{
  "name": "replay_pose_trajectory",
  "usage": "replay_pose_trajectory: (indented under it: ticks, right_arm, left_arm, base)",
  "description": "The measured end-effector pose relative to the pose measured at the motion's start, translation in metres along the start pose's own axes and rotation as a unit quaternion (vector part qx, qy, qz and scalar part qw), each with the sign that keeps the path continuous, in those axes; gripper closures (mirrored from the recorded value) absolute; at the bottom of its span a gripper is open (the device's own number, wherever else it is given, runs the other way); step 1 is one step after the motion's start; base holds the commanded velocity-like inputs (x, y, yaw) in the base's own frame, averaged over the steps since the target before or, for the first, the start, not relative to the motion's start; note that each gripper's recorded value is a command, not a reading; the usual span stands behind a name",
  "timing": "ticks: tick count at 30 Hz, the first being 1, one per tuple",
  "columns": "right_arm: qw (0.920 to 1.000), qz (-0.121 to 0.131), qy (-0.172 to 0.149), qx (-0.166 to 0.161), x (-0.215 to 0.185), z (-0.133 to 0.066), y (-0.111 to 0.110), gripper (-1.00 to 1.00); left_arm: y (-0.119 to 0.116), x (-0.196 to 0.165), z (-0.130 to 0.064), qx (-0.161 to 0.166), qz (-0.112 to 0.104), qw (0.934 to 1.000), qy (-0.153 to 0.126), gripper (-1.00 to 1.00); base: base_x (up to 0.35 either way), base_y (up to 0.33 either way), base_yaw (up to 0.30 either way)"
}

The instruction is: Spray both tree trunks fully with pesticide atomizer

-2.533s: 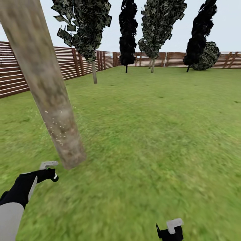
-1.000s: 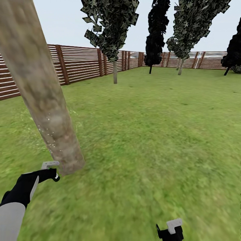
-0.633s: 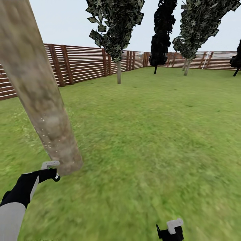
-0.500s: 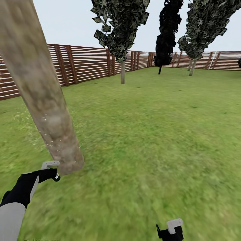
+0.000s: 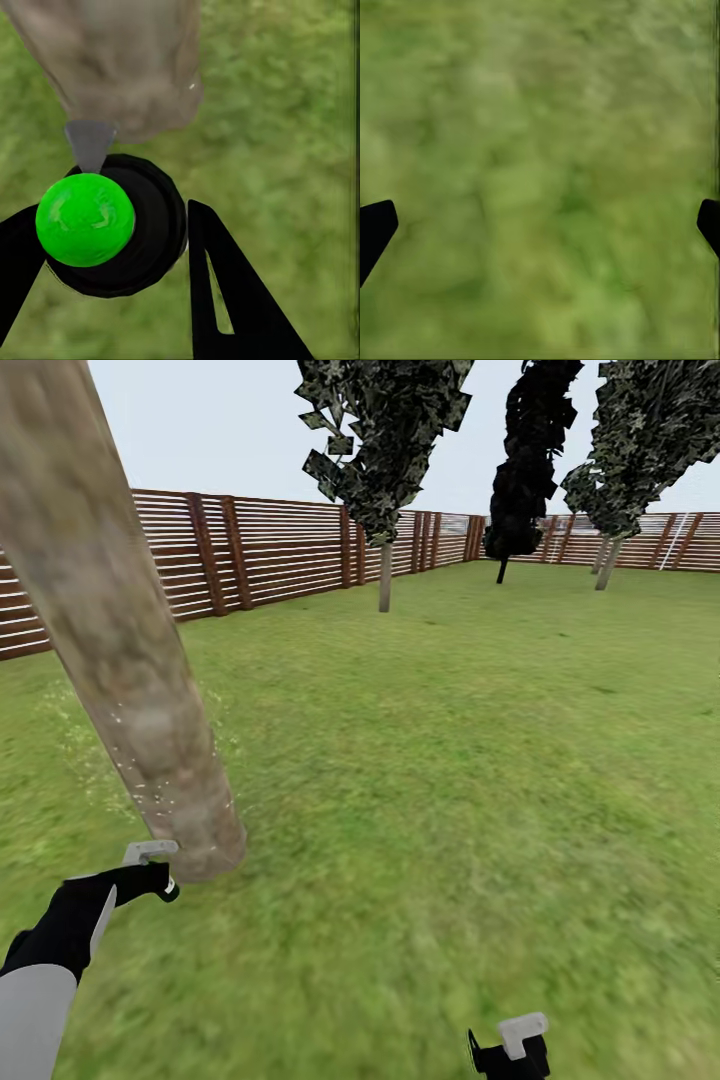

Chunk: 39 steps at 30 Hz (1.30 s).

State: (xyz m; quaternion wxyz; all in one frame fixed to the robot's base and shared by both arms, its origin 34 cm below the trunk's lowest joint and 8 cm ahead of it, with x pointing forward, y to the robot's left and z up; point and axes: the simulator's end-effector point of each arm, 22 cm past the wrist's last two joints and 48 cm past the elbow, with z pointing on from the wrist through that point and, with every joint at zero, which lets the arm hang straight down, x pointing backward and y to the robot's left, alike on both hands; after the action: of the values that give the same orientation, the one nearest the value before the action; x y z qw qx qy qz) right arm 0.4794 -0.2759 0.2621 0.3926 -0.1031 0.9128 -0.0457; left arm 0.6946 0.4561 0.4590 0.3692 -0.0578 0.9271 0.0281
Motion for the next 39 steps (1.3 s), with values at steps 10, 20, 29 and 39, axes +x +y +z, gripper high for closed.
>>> replay_pose_trajectory:
  ticks: [10, 20, 29, 39]
  right_arm:
    - [1.0, 0.001, -0.001, 0.001, 0.0, 0.0, 0.0, -1.0]
    - [1.0, 0.001, 0.0, 0.001, 0.0, 0.0, -0.001, -1.0]
    - [1.0, 0.001, 0.0, 0.001, 0.0, 0.0, -0.001, -1.0]
    - [1.0, 0.001, 0.0, 0.001, 0.0, 0.0, -0.001, -1.0]
  left_arm:
    - [-0.043, 0.008, 0.01, 0.002, -0.008, 1.0, 0.004, 1.0]
    - [-0.051, -0.001, 0.01, 0.0, 0.016, 0.9999, 0.003, 1.0]
    - [-0.064, -0.076, -0.014, -0.009, 0.002, 0.9995, -0.029, 1.0]
    - [-0.12, -0.163, -0.04, 0.015, 0.044, 0.9973, -0.057, 1.0]
  base:
    - [0.042, -0.274, 0.201]
    - [0.144, -0.15, 0.278]
    - [0.001, -0.001, 0.279]
    - [0.0, 0.0, 0.264]
